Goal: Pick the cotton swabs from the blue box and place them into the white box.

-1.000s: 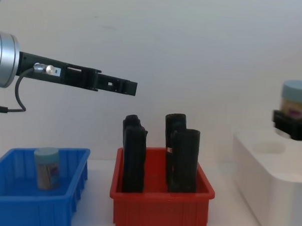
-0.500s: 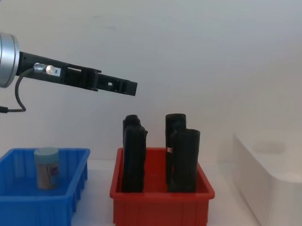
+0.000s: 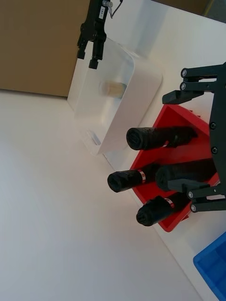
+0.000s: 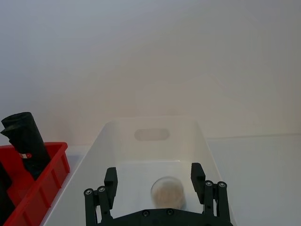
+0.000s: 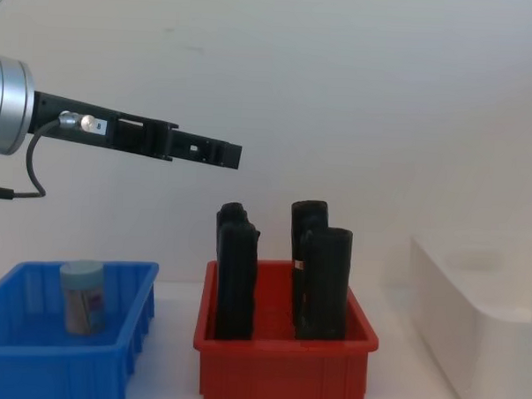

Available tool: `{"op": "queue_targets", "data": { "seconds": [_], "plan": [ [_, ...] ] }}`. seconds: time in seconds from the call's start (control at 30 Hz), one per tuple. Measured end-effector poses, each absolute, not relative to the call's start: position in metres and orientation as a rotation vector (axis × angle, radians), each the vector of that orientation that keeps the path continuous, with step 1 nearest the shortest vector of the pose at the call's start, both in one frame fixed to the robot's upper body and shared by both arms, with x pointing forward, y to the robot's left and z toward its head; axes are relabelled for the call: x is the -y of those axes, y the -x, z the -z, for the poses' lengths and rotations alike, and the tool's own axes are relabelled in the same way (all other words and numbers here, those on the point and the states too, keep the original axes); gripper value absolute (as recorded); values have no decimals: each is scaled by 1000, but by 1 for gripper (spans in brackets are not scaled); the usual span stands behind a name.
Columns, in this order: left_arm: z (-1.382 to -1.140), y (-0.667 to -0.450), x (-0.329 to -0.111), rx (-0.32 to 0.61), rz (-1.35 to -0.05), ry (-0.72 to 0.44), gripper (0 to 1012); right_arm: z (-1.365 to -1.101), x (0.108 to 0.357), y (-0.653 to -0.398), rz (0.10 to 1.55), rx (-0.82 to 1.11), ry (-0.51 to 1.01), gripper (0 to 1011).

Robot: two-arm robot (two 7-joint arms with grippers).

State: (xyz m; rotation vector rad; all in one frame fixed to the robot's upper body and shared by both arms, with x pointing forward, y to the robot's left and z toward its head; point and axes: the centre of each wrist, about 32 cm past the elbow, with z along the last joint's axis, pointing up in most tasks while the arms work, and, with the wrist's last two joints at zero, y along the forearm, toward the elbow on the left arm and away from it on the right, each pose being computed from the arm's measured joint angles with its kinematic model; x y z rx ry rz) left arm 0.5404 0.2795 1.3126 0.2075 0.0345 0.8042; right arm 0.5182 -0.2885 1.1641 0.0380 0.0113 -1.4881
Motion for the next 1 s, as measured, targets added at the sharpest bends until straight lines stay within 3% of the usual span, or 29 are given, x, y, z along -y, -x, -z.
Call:
{"op": "queue_targets", "data": {
  "seconds": [0.07,0.77,1.0],
  "plan": [
    [-1313,-540,-280,-34,-804,-207,1004,-1164,289,-518,1489,-8,-41,1000],
    [-1312,-540,-279,-33,-805,-207,1004,-1166,291,-514,1488,32,-65,1001],
    [-1302,-538,-272,-3,-839,-205,1004,-1168,284,-505,1454,40,-56,1001]
  ]
}}
